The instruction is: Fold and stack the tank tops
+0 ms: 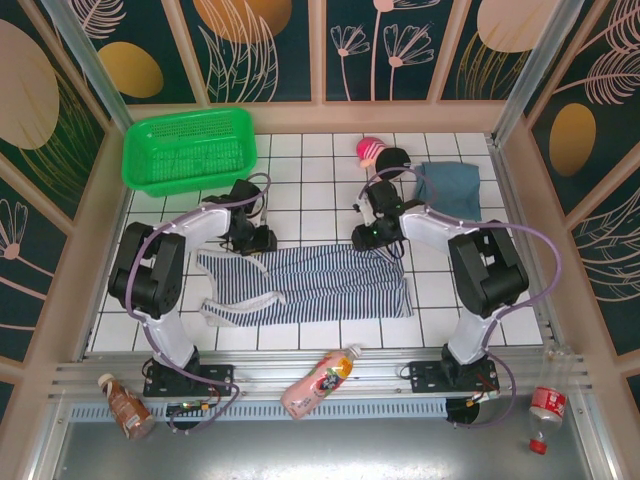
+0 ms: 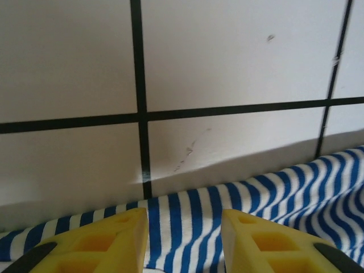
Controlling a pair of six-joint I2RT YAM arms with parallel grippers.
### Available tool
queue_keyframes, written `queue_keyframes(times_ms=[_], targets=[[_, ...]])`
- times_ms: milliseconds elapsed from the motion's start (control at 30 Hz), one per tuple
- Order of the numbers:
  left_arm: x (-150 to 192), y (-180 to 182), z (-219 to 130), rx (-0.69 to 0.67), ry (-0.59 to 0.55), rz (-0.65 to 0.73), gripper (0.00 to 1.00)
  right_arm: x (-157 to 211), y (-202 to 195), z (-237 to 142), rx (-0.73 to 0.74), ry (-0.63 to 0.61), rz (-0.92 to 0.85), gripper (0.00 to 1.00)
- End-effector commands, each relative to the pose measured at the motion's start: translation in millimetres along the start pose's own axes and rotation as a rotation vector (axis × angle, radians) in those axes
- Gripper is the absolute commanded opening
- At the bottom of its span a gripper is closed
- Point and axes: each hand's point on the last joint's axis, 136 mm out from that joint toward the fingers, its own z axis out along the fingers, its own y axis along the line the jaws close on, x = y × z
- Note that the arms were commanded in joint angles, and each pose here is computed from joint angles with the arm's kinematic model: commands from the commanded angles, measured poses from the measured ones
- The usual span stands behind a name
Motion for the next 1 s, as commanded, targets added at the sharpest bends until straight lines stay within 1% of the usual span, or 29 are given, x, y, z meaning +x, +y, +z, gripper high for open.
queue_keyframes(times_ms=[0,67,133,300,433,533,667,700,867,967], targets=[[3,6,8,-0.023,0.005,0.030,0.40,-11,-7,5,0.063,-0.002,-0.082,0.38],[6,8,12,-0.025,0.017,0.029,0.39,-10,-7,9,0.076,0.011,-0.097,0.37],[10,12,16,-0.037,0.031,0.029,0.39,-8,-8,13,0.098,0.028,-0.109,0.33],[18,19,21,-0.057,0.050,0.036,0.39,-10,-15,11,0.134,0.020,-0.076,0.21],[31,30,27,-0.088,0.078,0.033,0.39,-15,-24,6,0.141,-0.002,0.014,0.10],[41,39,30,-0.116,0.089,0.032,0.38,-16,-34,-1,0.153,-0.020,0.081,0.09],[50,54,33,-0.178,0.112,0.043,0.38,-16,-52,-13,0.146,-0.056,0.223,0.08],[59,59,36,-0.189,0.134,0.042,0.38,-13,-57,-15,0.146,-0.057,0.259,0.09],[63,63,40,-0.195,0.144,0.041,0.38,-4,-74,-19,0.139,-0.068,0.378,0.09],[61,61,39,-0.192,0.138,0.044,0.38,8,-86,-19,0.163,-0.047,0.432,0.09]])
